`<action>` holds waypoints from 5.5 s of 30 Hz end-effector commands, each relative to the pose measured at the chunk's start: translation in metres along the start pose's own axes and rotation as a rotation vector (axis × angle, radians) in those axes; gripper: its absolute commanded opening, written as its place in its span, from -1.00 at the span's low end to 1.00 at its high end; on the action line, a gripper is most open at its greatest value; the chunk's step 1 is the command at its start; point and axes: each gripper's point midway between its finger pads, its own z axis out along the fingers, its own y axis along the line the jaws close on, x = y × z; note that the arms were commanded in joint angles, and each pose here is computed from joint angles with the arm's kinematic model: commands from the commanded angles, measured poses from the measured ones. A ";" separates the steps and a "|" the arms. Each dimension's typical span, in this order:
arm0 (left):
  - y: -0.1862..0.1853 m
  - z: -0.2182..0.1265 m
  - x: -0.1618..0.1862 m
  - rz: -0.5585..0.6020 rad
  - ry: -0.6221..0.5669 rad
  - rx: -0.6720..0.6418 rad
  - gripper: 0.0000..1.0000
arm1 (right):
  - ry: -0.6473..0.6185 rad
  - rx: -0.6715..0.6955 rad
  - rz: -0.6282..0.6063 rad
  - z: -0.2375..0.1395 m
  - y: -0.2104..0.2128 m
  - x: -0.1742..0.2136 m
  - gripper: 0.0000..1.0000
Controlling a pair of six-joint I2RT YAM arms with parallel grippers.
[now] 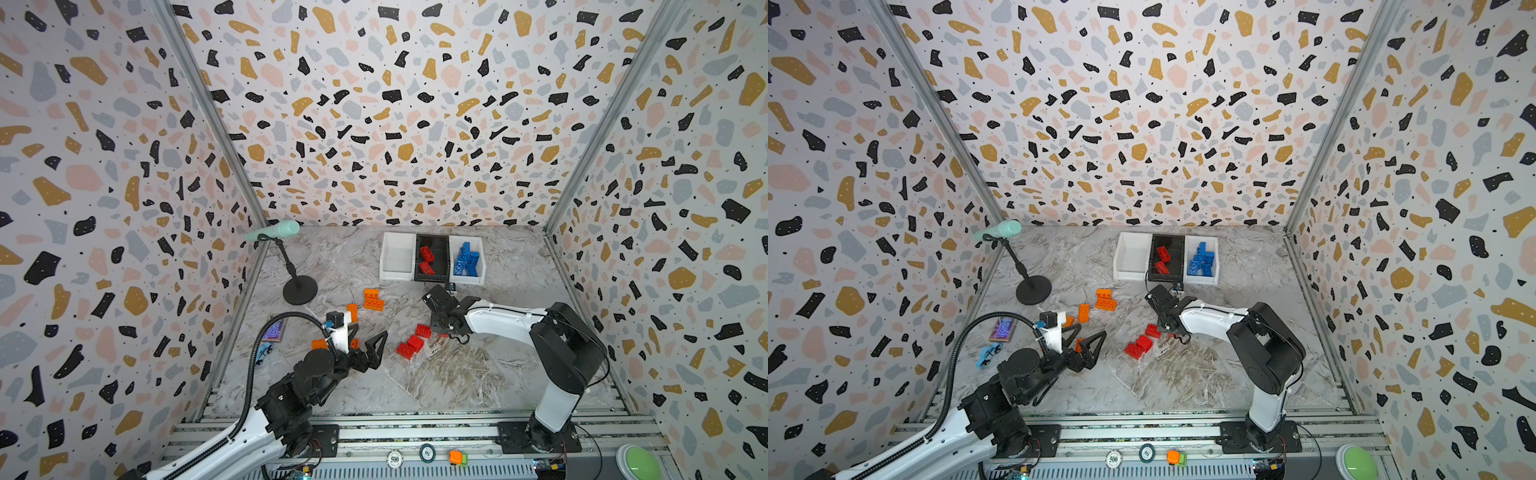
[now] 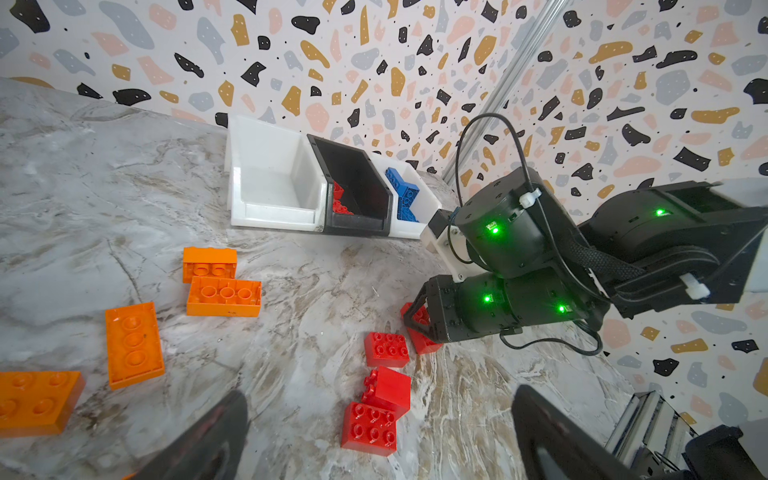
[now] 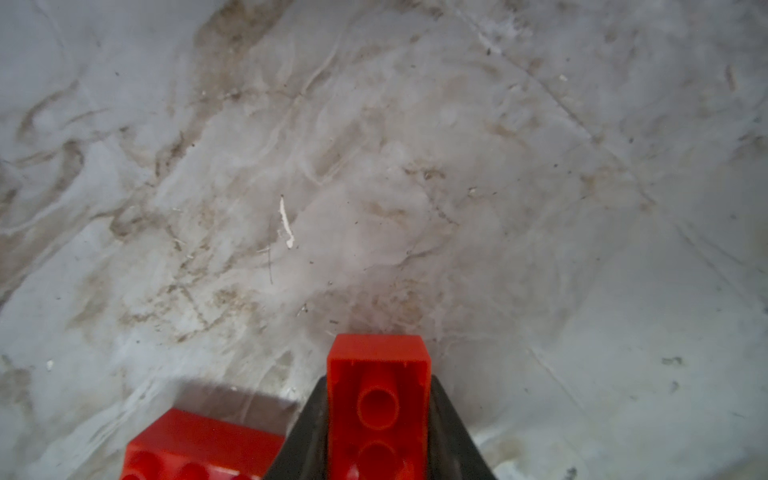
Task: Sort the legos into containers by color
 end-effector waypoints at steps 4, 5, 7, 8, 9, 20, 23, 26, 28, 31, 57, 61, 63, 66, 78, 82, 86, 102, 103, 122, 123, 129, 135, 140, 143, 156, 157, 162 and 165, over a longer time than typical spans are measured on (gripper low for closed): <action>-0.004 0.009 -0.010 0.016 -0.028 -0.006 1.00 | -0.194 -0.108 -0.032 -0.055 0.022 -0.093 -0.43; -0.005 0.012 -0.010 0.020 -0.023 -0.012 1.00 | -0.212 -0.117 -0.032 -0.055 0.022 -0.107 -0.43; -0.006 0.019 -0.011 0.027 -0.013 -0.018 1.00 | -0.236 -0.131 -0.033 -0.051 0.025 -0.135 -0.43; -0.008 0.024 -0.010 0.031 -0.003 -0.022 1.00 | -0.248 -0.135 -0.037 -0.048 0.026 -0.150 -0.43; -0.008 0.030 -0.009 0.037 0.013 -0.031 1.00 | -0.260 -0.132 -0.042 -0.043 0.027 -0.165 -0.43; -0.024 0.086 -0.015 0.101 0.063 -0.069 1.00 | -0.298 -0.195 -0.071 0.016 0.031 -0.271 -0.19; -0.028 0.096 -0.018 0.117 0.076 -0.071 1.00 | -0.312 -0.235 -0.107 0.014 0.042 -0.283 0.21; -0.031 0.099 -0.019 0.114 0.082 -0.066 1.00 | -0.335 -0.262 -0.135 -0.004 0.048 -0.285 0.27; -0.032 0.096 -0.019 0.101 0.083 -0.059 1.00 | -0.333 -0.277 -0.157 -0.019 0.052 -0.275 0.28; -0.028 0.085 -0.015 0.072 0.085 -0.059 1.00 | -0.307 -0.290 -0.182 -0.037 0.052 -0.243 0.27; 0.013 -0.008 -0.012 -0.096 -0.023 -0.104 1.00 | 0.080 -0.407 -0.457 -0.009 0.069 0.016 0.25; 0.014 -0.008 -0.013 -0.090 -0.027 -0.116 1.00 | 0.098 -0.405 -0.482 -0.007 0.070 0.026 0.25; 0.014 -0.007 -0.013 -0.088 -0.028 -0.117 1.00 | 0.108 -0.404 -0.494 -0.007 0.071 0.032 0.24; 0.014 -0.005 -0.013 -0.085 -0.025 -0.119 1.00 | 0.129 -0.387 -0.503 -0.005 0.067 0.040 0.22; 0.014 -0.003 -0.014 -0.072 -0.031 -0.123 1.00 | 0.158 -0.303 -0.516 -0.004 0.042 0.056 -0.20; 0.015 -0.003 -0.014 -0.064 -0.033 -0.129 1.00 | 0.155 -0.281 -0.523 -0.007 0.040 0.051 -0.13; 0.013 -0.001 -0.016 -0.053 -0.035 -0.128 1.00 | 0.124 -0.286 -0.538 -0.020 0.040 0.043 0.13; 0.011 0.000 -0.017 -0.065 -0.041 -0.116 1.00 | 0.189 -0.296 -0.600 -0.026 0.020 0.069 0.14; 0.011 -0.001 -0.018 -0.068 -0.044 -0.114 1.00 | 0.190 -0.298 -0.603 -0.026 0.020 0.070 0.14; 0.017 -0.004 -0.013 -0.085 -0.054 -0.120 1.00 | 0.218 -0.262 -0.616 -0.030 0.010 0.079 -0.37; 0.016 -0.004 -0.013 -0.084 -0.054 -0.119 1.00 | 0.206 -0.259 -0.615 -0.032 0.012 0.075 -0.42; 0.005 0.007 -0.015 -0.067 -0.044 -0.077 1.00 | 0.057 -0.258 -0.552 -0.042 0.026 0.012 -0.44; -0.007 0.036 -0.012 -0.004 0.017 -0.077 1.00 | -0.087 -0.244 -0.426 -0.037 0.027 -0.087 -0.42; -0.008 0.063 -0.002 0.109 0.102 -0.125 1.00 | -0.154 -0.213 -0.358 -0.016 0.028 -0.163 -0.41; -0.010 0.076 0.002 0.169 0.151 -0.144 1.00 | -0.175 -0.207 -0.338 -0.001 0.030 -0.196 -0.39; -0.016 0.104 0.024 0.254 0.281 -0.142 1.00 | -0.329 -0.282 -0.343 -0.032 0.050 -0.272 0.42; -0.017 0.104 0.028 0.265 0.294 -0.141 1.00 | -0.337 -0.304 -0.346 -0.045 0.051 -0.268 0.55; -0.023 0.105 0.047 0.331 0.358 -0.124 0.99 | -0.349 -0.357 -0.337 -0.098 0.042 -0.229 0.98; -0.030 0.108 0.060 0.370 0.398 -0.112 0.99 | -0.340 -0.373 -0.328 -0.124 0.029 -0.188 0.98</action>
